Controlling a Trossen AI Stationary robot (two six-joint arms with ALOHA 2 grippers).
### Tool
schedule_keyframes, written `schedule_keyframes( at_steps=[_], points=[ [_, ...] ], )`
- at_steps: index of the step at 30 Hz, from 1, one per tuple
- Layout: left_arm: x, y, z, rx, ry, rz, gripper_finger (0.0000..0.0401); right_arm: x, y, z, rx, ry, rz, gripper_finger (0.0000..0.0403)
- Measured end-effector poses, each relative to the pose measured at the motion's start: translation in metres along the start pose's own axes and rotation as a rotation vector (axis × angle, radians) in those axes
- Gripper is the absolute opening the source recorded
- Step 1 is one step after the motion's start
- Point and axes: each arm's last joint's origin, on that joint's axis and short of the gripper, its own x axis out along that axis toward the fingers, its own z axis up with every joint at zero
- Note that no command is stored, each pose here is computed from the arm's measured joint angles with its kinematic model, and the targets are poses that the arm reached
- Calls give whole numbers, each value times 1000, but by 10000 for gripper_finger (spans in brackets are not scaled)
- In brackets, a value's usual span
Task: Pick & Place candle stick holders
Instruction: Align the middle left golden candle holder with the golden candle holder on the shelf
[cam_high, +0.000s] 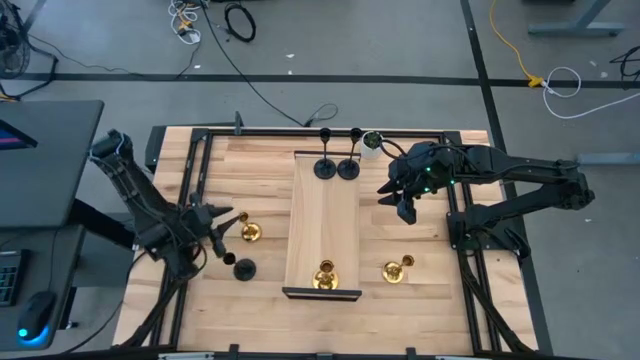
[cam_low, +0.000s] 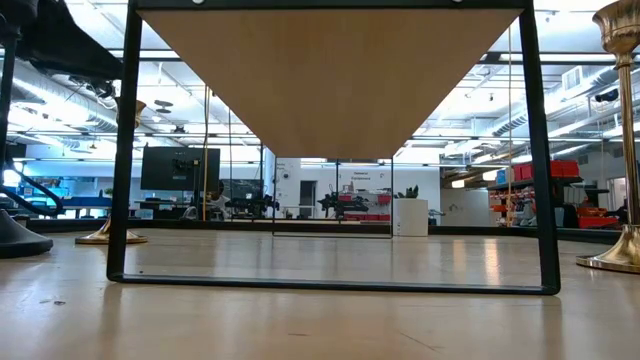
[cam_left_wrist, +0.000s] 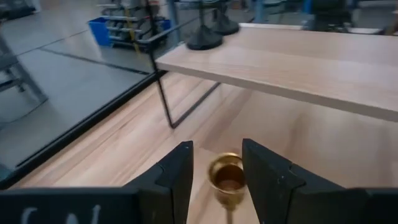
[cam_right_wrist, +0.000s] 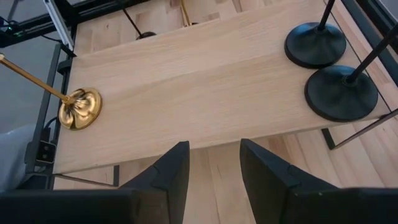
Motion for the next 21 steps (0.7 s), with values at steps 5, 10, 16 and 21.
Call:
schedule_keyframes(
  at_steps=[5, 10, 16, 21],
  points=[
    [-7, -2, -1, 20, -40, -51, 123, 0, 0, 2, -3, -25, 5, 142],
    [-9, -1, -1, 42, -60, -56, 113, 0, 1, 4, -5, -37, 8, 142],
    [-4, 5, -18, 19, -17, -46, 112, 0, 1, 4, -5, -36, 7, 142],
    [2, 10, -37, -16, -16, -38, 112, 0, 1, 3, -5, -35, 7, 142]
  ],
)
